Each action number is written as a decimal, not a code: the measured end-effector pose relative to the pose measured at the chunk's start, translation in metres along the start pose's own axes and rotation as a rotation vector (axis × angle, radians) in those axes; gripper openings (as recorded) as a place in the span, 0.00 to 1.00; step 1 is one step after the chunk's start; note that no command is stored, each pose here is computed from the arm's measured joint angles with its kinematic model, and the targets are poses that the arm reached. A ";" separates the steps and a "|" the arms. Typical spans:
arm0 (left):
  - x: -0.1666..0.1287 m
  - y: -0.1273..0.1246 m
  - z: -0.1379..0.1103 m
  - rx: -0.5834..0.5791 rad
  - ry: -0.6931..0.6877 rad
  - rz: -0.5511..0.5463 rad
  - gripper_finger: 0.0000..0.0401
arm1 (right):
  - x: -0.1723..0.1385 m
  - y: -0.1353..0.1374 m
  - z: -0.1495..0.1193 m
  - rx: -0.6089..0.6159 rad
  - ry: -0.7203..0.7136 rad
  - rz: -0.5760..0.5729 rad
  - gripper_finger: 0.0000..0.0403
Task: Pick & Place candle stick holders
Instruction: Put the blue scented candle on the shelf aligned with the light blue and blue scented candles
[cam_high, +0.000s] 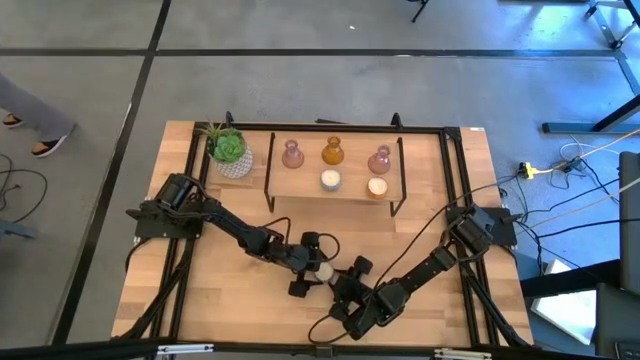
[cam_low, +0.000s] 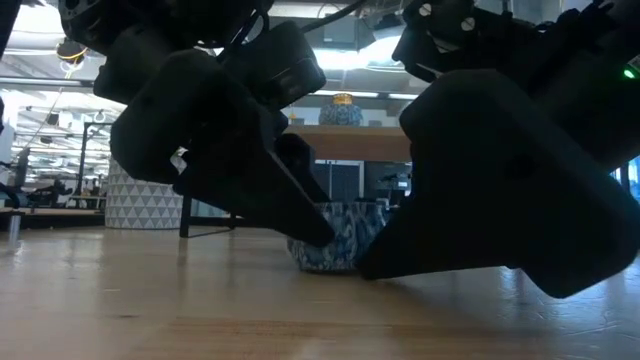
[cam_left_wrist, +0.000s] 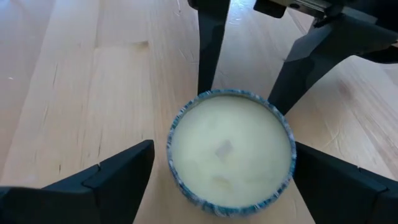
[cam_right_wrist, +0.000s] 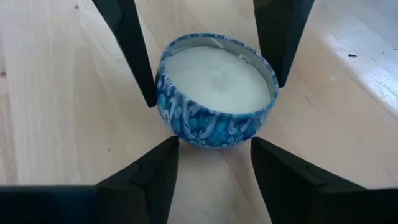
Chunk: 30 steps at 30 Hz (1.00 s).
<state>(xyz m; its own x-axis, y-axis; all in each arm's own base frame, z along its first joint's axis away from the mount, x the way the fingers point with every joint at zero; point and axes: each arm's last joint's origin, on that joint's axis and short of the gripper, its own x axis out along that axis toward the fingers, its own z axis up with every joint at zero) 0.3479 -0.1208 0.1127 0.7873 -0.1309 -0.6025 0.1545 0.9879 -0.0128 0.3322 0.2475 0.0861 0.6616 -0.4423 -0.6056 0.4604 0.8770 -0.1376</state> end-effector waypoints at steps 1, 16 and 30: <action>0.000 0.000 0.000 0.003 0.000 0.003 0.91 | 0.000 0.000 0.000 0.000 0.000 -0.001 0.51; 0.000 0.000 -0.001 0.017 0.010 -0.005 0.91 | 0.001 -0.001 0.004 0.013 -0.019 -0.005 0.51; 0.000 0.001 -0.006 0.018 0.057 0.026 0.91 | 0.005 0.002 0.011 -0.005 -0.042 0.024 0.51</action>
<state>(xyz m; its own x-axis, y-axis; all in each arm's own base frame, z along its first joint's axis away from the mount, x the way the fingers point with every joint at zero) 0.3445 -0.1194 0.1082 0.7562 -0.1003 -0.6466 0.1456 0.9892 0.0170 0.3424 0.2451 0.0913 0.6967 -0.4285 -0.5753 0.4409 0.8884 -0.1276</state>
